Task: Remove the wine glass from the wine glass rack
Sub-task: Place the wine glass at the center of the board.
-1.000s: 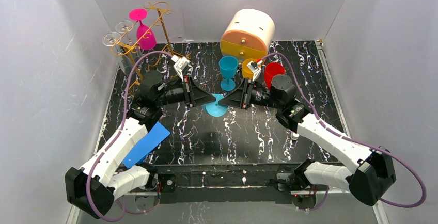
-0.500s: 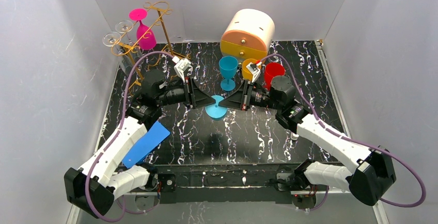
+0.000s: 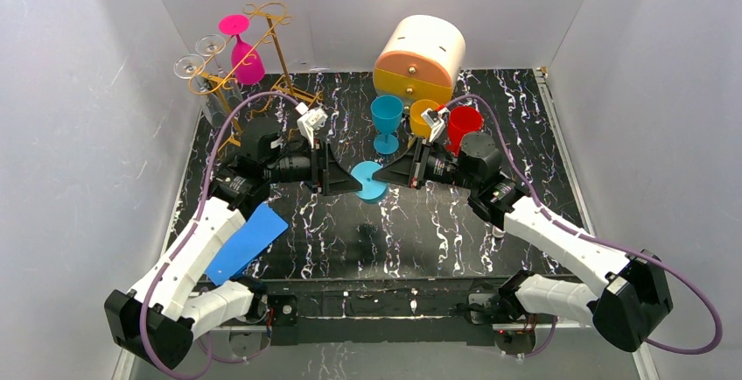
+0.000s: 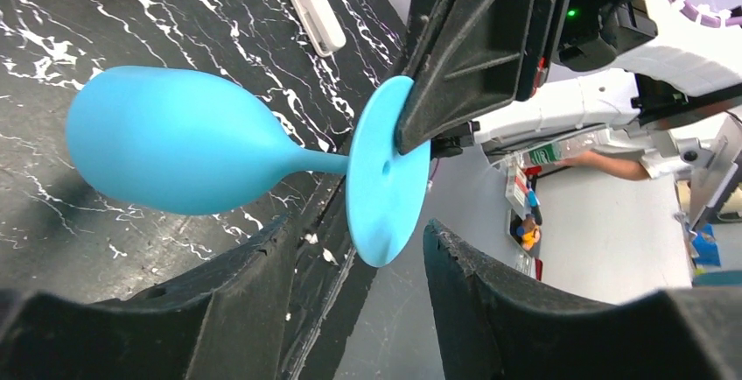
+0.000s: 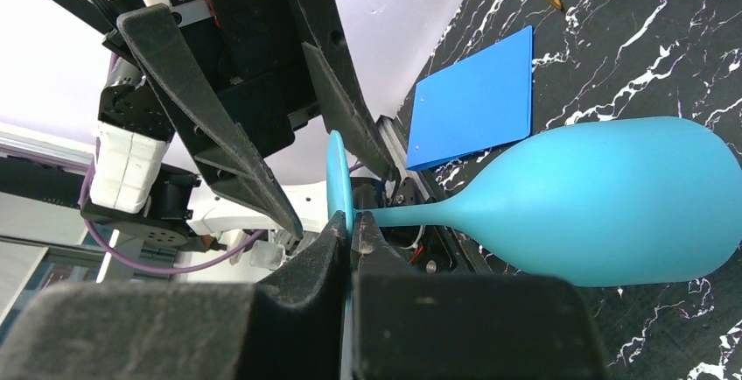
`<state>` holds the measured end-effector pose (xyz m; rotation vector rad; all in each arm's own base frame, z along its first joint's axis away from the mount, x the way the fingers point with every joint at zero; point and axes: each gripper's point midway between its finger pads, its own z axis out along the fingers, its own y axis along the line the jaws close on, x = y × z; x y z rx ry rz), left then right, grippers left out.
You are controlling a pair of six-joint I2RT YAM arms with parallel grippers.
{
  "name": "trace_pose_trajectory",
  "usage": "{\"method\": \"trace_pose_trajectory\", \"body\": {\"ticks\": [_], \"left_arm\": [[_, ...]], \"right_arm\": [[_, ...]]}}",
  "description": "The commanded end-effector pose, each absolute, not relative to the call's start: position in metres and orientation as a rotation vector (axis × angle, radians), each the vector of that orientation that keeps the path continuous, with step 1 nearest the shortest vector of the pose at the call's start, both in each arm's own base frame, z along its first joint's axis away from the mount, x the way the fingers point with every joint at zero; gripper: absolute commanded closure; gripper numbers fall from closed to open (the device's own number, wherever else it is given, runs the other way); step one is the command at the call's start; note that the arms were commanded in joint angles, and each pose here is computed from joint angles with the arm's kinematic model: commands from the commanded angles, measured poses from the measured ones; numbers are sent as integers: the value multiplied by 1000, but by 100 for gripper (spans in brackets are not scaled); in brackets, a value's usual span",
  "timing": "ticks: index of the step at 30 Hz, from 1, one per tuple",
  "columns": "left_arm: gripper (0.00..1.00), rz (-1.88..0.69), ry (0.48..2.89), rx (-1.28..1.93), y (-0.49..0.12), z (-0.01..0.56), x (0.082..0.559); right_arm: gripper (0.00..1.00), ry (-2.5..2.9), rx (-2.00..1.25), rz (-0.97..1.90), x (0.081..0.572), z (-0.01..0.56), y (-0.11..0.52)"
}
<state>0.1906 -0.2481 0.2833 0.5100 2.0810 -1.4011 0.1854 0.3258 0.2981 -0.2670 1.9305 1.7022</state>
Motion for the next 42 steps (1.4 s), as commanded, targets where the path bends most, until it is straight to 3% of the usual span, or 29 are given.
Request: {"method": "trace_pose_trajectory", "body": {"ticks": [1, 6, 15, 20, 31, 38, 42], "left_arm": [[50, -1504, 2068, 575, -253, 291, 174], [54, -1495, 2069, 520, -261, 285, 180], [70, -1518, 2046, 496, -265, 283, 181], [89, -1529, 2040, 495, -266, 285, 180], [78, -1618, 2064, 564, -271, 282, 168], [100, -1599, 2060, 557, -272, 282, 171], [100, -1589, 2056, 562, -272, 282, 172]], "right_arm": [[99, 1815, -304, 1722, 184, 319, 324], [99, 1799, -322, 1748, 181, 319, 326], [99, 1765, -311, 1792, 180, 316, 326], [99, 1760, -327, 1802, 179, 315, 327], [99, 1746, -337, 1817, 180, 315, 328], [99, 1744, -334, 1821, 180, 313, 329], [95, 1750, -330, 1807, 182, 312, 328]]}}
